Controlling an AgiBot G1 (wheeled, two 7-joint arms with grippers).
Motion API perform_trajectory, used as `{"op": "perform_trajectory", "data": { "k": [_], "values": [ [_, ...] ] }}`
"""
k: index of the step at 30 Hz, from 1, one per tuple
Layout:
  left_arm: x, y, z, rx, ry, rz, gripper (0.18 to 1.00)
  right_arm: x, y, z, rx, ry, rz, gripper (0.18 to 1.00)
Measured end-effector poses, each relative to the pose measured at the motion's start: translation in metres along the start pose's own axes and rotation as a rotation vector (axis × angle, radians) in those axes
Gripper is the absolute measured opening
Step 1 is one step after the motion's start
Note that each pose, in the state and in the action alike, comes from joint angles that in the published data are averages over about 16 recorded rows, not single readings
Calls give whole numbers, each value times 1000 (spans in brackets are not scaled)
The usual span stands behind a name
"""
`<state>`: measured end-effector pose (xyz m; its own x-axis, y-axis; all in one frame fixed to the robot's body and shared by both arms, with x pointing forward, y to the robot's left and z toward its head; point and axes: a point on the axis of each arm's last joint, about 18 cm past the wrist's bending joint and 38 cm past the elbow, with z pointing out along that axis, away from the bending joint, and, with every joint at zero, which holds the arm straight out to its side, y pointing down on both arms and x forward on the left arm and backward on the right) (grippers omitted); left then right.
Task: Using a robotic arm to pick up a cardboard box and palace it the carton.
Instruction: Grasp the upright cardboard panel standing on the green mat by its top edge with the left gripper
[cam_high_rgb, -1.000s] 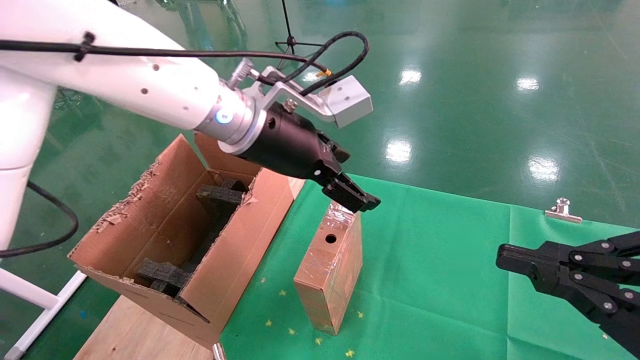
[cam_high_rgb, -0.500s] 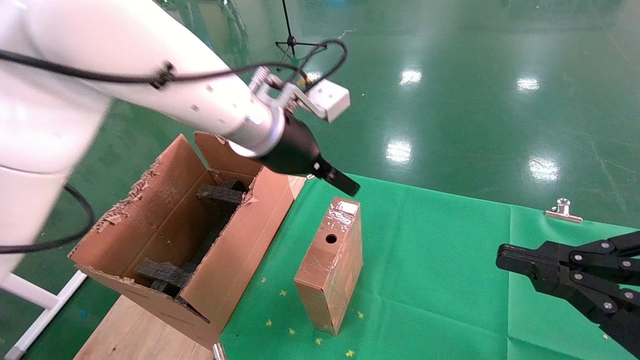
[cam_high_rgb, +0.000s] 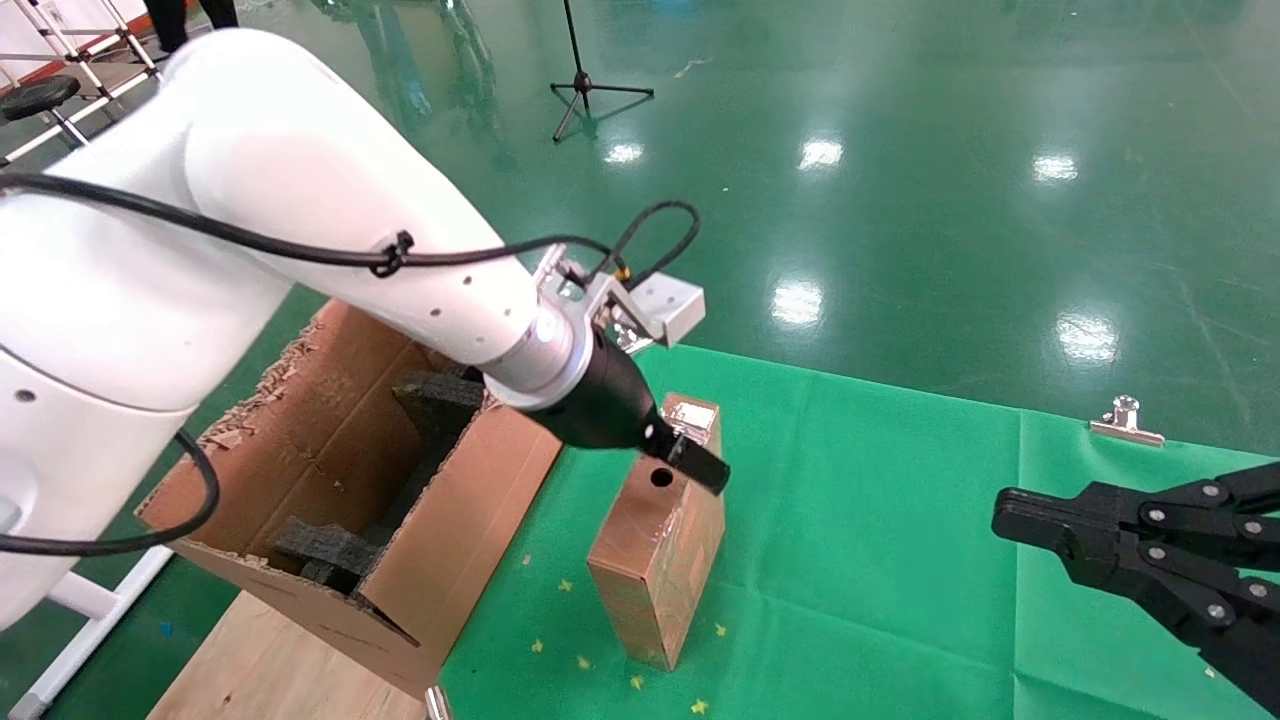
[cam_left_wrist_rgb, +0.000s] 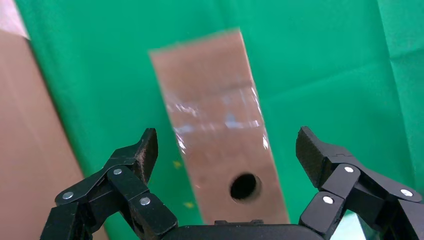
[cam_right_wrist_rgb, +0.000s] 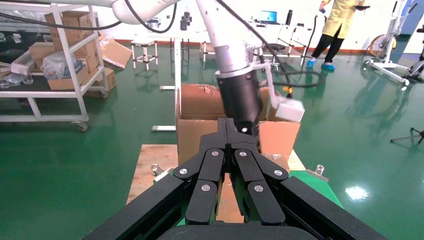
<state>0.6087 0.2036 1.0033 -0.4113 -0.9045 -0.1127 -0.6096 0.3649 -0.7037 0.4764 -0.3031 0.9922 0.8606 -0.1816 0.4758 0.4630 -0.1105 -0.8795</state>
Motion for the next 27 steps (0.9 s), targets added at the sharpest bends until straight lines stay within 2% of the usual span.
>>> {"op": "perform_trajectory", "data": {
  "k": [16, 27],
  "values": [
    [3, 6, 4, -41, -2, 14, 997, 0, 0, 0, 0, 1, 0, 204],
    [3, 6, 4, -37, 2, 8, 939, 0, 0, 0, 0, 1, 0, 301]
  ]
}}
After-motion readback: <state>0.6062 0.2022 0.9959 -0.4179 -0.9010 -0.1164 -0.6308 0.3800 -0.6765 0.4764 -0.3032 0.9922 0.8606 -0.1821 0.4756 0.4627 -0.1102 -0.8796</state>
